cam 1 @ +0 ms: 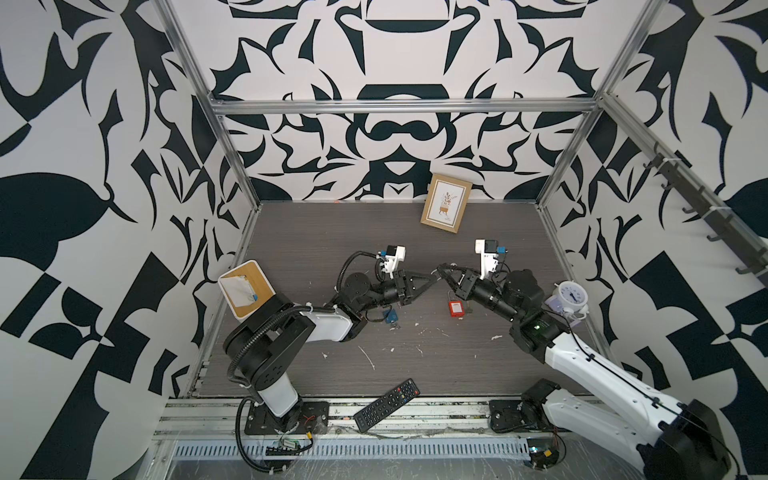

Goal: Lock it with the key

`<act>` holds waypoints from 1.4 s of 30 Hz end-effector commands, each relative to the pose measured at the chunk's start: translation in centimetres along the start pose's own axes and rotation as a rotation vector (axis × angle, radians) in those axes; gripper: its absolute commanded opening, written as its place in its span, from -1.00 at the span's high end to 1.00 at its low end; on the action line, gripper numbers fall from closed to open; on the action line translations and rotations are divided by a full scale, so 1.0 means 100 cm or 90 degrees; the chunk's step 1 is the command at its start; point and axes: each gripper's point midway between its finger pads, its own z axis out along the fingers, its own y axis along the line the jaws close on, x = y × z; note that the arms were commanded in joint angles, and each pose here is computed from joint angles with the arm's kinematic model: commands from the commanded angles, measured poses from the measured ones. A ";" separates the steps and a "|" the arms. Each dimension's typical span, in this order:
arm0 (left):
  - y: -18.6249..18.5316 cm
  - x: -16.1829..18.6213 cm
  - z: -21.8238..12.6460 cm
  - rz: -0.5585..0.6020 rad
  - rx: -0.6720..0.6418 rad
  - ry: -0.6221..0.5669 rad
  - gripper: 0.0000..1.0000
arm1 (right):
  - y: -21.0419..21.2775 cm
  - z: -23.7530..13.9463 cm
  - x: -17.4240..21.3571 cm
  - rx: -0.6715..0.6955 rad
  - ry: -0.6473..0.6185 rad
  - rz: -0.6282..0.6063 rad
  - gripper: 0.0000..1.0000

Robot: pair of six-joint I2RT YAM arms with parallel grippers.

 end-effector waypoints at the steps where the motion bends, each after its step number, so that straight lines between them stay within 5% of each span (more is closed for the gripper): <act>1: -0.033 0.018 0.023 0.057 0.037 0.065 1.00 | 0.054 -0.005 0.080 -0.158 0.206 -0.005 1.00; 17: -0.071 0.020 0.016 0.143 0.051 0.069 1.00 | 0.055 0.003 0.106 -0.178 0.219 0.053 1.00; 24: -0.078 0.019 0.022 0.157 0.068 0.082 1.00 | 0.069 0.025 0.147 -0.213 0.266 0.086 1.00; 30: -0.075 0.021 0.011 0.161 0.050 0.077 1.00 | 0.075 0.016 0.103 -0.180 0.217 0.026 1.00; 38: -0.074 0.018 0.004 0.174 0.008 0.067 1.00 | 0.062 0.014 0.077 -0.139 0.150 0.068 1.00; 42: -0.074 0.019 0.008 0.164 0.021 0.068 0.78 | 0.063 0.014 0.064 -0.147 0.101 0.081 1.00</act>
